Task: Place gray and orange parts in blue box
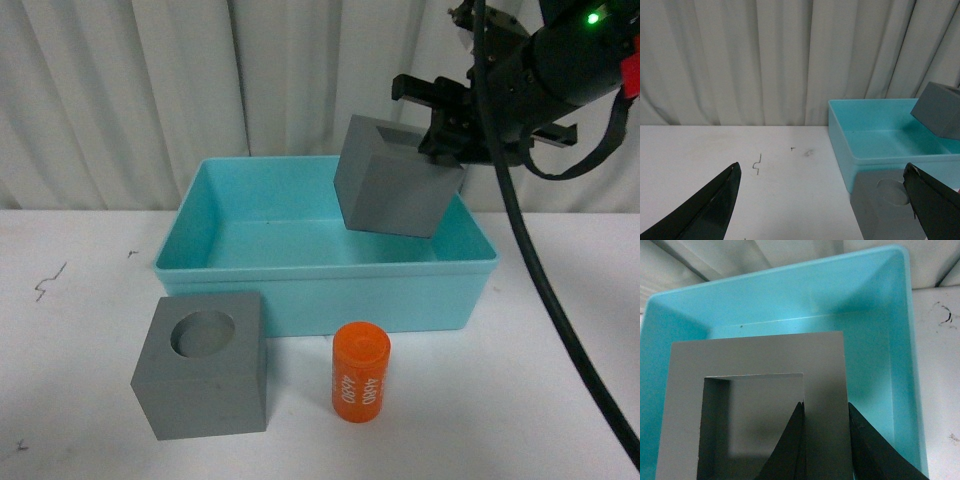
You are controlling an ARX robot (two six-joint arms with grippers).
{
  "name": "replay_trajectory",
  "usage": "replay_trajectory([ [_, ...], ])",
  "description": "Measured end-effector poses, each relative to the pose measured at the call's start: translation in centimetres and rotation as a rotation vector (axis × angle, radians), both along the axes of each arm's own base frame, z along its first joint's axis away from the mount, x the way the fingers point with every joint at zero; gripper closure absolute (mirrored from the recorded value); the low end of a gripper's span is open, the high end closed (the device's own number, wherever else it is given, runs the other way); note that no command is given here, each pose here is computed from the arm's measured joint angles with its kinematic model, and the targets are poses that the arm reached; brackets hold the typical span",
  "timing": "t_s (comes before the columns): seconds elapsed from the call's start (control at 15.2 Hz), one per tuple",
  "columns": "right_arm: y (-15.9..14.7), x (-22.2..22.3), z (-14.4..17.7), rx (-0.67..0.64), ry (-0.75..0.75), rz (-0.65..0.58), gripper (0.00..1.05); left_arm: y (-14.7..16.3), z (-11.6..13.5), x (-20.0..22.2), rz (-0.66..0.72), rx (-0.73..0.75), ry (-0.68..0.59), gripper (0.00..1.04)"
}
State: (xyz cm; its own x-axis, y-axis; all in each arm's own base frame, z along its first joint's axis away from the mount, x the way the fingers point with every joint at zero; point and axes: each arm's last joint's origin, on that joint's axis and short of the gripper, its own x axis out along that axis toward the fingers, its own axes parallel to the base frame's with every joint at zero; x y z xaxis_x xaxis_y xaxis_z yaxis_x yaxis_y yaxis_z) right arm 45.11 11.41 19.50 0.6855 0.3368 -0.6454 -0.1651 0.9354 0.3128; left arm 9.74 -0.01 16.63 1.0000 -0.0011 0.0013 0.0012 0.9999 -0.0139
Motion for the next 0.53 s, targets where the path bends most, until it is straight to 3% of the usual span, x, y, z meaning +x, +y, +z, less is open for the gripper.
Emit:
replay_trajectory([
  [0.53,4.8,1.8,-3.2,-0.084,0.053,-0.139,0.86,0.0,0.0,0.0,0.0,0.0,0.0,0.07],
])
